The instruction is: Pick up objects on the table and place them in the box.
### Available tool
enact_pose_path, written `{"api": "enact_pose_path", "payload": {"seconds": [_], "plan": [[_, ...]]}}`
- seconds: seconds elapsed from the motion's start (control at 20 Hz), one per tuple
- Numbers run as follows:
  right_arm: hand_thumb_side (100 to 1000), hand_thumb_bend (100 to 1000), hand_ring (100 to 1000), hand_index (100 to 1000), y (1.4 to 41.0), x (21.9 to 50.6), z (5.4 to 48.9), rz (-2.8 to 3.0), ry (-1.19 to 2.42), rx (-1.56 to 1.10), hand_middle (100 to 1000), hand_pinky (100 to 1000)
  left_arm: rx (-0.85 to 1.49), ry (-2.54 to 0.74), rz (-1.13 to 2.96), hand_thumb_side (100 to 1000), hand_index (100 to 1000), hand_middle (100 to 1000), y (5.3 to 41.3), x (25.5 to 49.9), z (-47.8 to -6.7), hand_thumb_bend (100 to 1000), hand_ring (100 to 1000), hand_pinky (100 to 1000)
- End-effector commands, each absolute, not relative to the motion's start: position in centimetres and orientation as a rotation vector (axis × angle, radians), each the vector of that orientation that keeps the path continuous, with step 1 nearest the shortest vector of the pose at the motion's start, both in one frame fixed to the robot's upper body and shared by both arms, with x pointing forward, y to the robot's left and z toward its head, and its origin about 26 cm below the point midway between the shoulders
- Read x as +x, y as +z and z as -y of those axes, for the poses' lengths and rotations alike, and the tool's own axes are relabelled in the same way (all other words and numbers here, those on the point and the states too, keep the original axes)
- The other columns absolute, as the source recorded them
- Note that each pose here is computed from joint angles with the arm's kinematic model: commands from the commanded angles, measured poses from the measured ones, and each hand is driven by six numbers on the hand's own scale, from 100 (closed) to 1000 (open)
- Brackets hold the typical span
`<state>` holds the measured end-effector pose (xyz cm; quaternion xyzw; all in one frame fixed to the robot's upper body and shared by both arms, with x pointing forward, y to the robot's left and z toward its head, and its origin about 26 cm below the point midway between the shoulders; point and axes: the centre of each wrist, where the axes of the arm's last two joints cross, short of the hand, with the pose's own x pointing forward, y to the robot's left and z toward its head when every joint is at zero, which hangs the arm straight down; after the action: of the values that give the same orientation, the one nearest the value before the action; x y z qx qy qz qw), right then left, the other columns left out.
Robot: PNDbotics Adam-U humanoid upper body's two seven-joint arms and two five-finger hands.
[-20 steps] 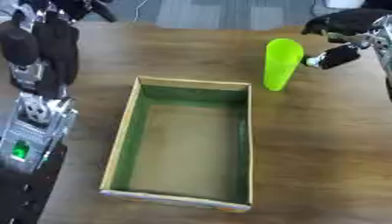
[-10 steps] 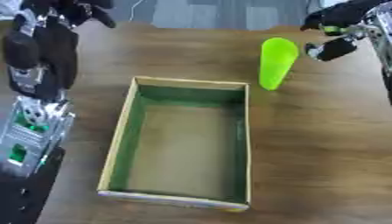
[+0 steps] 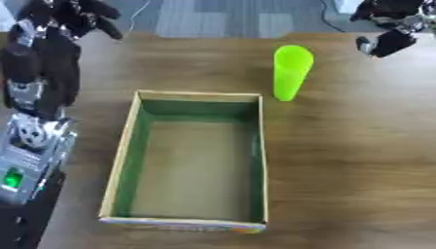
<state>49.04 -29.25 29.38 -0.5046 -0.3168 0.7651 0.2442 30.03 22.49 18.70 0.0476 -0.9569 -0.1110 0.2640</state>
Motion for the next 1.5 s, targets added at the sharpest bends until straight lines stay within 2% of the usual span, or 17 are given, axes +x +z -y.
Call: {"api": "enact_pose_path", "payload": {"seconds": [0.05, 0.2, 0.65, 0.7, 0.75, 0.85, 0.95, 1.0, 1.05, 1.1, 1.45, 1.5], "plan": [[1000, 100, 864, 941, 32.0, 48.7, 29.5, 0.962, 2.030, -1.452, 908, 100, 0.143, -0.317, 2.596, 923, 724, 646, 19.1, 29.8, -22.8, 581, 613, 445], [1000, 100, 862, 913, 31.6, 48.9, 29.1, 1.080, 1.970, -1.411, 891, 100, 0.143, -0.315, 2.592, 920, 723, 646, 19.1, 29.8, -22.8, 581, 613, 445], [1000, 100, 878, 919, 31.6, 49.1, 25.8, 1.226, 1.897, -1.355, 895, 100, 0.132, -0.319, 2.587, 921, 723, 645, 19.1, 29.8, -22.5, 581, 613, 445], [1000, 100, 888, 975, 31.5, 49.1, 25.4, 1.231, 1.897, -1.353, 903, 100, 0.130, -0.320, 2.586, 922, 723, 645, 19.2, 29.8, -22.5, 582, 614, 445], [1000, 100, 887, 964, 31.4, 49.1, 25.0, 1.237, 1.898, -1.352, 902, 100, 0.128, -0.321, 2.585, 922, 723, 645, 19.2, 29.9, -22.5, 582, 614, 445], [1000, 175, 892, 1000, 31.3, 49.1, 24.3, 1.252, 1.901, -1.355, 908, 100, 0.124, -0.323, 2.584, 923, 723, 645, 19.2, 29.9, -22.4, 582, 614, 445], [1000, 158, 893, 1000, 31.1, 49.0, 23.8, 1.275, 1.893, -1.357, 908, 100, 0.120, -0.325, 2.583, 924, 723, 645, 19.2, 29.9, -22.3, 582, 614, 445], [1000, 188, 891, 1000, 31.0, 49.0, 23.5, 1.290, 1.886, -1.354, 917, 100, 0.118, -0.325, 2.583, 924, 722, 645, 19.3, 29.9, -22.3, 583, 614, 444], [1000, 179, 891, 1000, 30.8, 49.0, 23.3, 1.310, 1.876, -1.348, 912, 100, 0.115, -0.325, 2.584, 924, 723, 645, 19.3, 29.9, -22.2, 583, 614, 445], [1000, 217, 888, 1000, 30.5, 49.0, 23.0, 1.330, 1.868, -1.342, 921, 100, 0.113, -0.325, 2.584, 925, 722, 645, 19.3, 29.9, -22.2, 583, 614, 444], [1000, 282, 879, 1000, 29.0, 49.0, 21.6, 1.455, 1.821, -1.281, 914, 100, 0.096, -0.332, 2.581, 927, 722, 644, 19.5, 30.0, -21.8, 583, 613, 443], [1000, 307, 862, 1000, 28.9, 49.0, 21.4, 1.466, 1.820, -1.276, 890, 100, 0.094, -0.334, 2.581, 928, 722, 643, 19.6, 30.0, -21.7, 583, 613, 443]]}}
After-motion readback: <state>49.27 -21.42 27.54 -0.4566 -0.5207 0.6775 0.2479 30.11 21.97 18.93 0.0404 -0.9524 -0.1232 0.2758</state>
